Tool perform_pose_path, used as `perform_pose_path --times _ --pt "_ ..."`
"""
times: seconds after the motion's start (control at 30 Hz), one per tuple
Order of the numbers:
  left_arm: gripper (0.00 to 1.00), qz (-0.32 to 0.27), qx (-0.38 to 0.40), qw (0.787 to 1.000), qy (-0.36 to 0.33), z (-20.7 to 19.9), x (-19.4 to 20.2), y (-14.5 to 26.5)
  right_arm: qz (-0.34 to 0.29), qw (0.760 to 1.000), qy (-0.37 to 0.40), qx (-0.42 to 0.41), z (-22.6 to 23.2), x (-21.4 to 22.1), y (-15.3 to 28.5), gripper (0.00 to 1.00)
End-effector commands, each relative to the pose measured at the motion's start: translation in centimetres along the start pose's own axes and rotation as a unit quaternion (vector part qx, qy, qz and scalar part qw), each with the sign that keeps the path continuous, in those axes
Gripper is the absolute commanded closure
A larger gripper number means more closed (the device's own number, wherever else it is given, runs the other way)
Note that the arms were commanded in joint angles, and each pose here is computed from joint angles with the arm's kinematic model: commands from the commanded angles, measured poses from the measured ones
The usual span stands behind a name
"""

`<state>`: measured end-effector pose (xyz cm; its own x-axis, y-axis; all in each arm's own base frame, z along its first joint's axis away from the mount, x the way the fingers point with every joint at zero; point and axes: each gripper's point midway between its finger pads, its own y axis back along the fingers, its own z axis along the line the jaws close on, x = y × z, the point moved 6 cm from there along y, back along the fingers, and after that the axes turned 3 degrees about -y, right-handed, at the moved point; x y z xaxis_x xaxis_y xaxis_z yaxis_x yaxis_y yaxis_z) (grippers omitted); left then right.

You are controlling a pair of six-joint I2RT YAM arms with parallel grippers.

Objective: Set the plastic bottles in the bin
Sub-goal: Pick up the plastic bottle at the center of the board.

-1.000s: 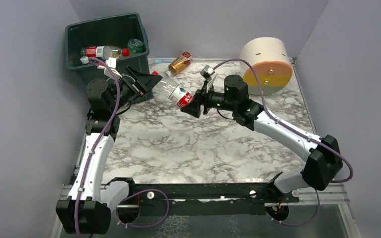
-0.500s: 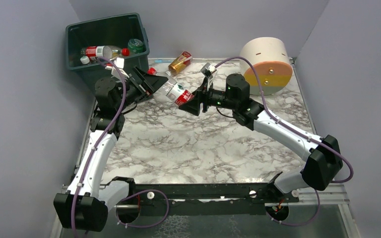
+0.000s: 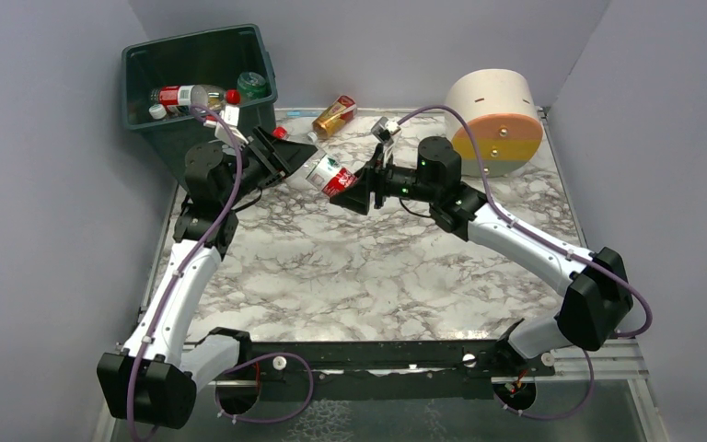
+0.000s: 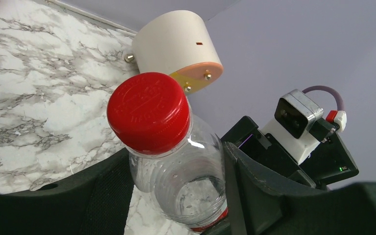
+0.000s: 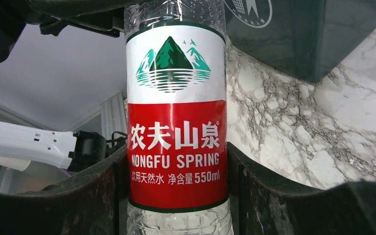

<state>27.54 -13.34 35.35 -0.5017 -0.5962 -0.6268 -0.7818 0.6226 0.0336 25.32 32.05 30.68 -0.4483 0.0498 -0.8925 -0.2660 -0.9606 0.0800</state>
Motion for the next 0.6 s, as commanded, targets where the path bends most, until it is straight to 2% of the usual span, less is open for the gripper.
perform_pose_path --times 0.0,0.2,0.4,0.57 --pt "0.39 -0.020 0.000 1.000 -0.018 -0.3 -0.9 -0.4 -0.025 0.999 0.021 -0.027 1.1 -1.8 -0.1 0.46" --pt "0.48 -0.024 -0.004 0.999 -0.023 -0.3 -1.4 -0.9 -0.028 0.999 0.023 -0.024 1.4 -1.9 0.3 0.34" --pt "0.48 -0.029 -0.008 0.999 -0.032 -0.4 -2.1 -1.3 -0.030 0.999 0.022 -0.008 1.5 -1.9 1.1 0.16" --pt "0.48 -0.030 -0.008 0.999 -0.035 -0.5 -2.5 -1.7 -0.031 0.999 0.026 0.007 1.7 -2.2 1.7 0.09"
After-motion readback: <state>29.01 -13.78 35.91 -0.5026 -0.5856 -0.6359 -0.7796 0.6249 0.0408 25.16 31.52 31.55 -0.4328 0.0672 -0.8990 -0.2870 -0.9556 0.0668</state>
